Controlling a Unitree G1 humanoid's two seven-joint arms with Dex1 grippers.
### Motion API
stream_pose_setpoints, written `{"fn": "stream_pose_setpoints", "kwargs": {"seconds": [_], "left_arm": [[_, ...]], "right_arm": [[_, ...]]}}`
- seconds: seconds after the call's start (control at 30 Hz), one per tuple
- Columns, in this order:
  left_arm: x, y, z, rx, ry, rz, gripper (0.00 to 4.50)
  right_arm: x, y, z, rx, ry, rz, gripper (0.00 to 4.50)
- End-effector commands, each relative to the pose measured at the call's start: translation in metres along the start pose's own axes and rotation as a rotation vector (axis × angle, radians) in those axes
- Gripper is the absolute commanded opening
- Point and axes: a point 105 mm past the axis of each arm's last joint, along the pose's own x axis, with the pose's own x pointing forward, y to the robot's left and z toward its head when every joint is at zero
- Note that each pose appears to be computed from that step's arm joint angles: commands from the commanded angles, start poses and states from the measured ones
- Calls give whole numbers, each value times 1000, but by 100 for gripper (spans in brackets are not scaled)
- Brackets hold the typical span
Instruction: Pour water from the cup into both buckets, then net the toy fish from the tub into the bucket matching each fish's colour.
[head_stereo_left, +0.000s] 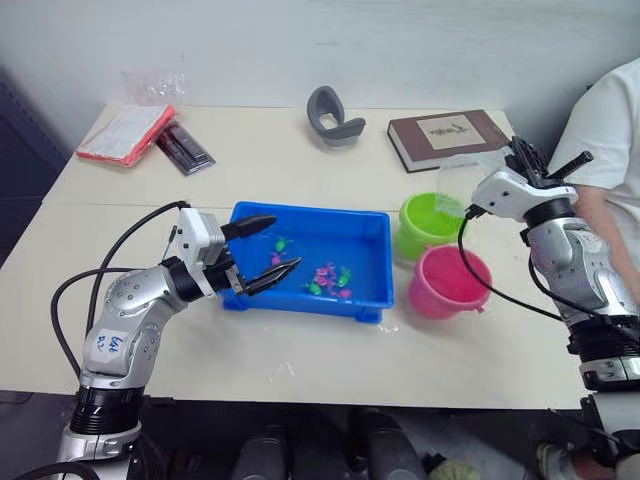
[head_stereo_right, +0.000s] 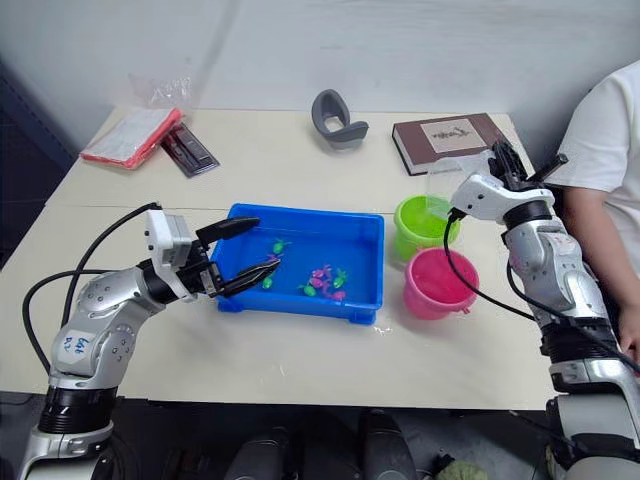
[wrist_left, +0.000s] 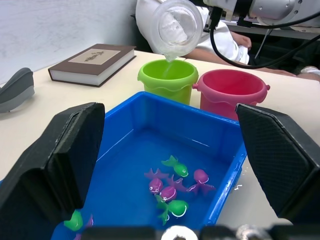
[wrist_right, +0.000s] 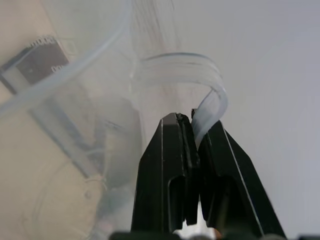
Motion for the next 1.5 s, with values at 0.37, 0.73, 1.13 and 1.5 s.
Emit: {"fn": "stream_pose_setpoints", "kwargs": {"seconds": [0.37,0.73,1.13,1.5], "left_arm": [[-9,-4,15,21,-2,-149,450],[-13,-32,4,-43,115,-353,450],[-12,-34,6,-72,103,-339,450],[-41,-26,4,-95,163,-240,450]], "right_arm": [[-43,-29,-67,934,392,-113,9],[-101,40,-125,1223,643,-182,9],[-107,64,-128,1204,650,-192,9],[-154,62,-118,1139,729,1,443]]}}
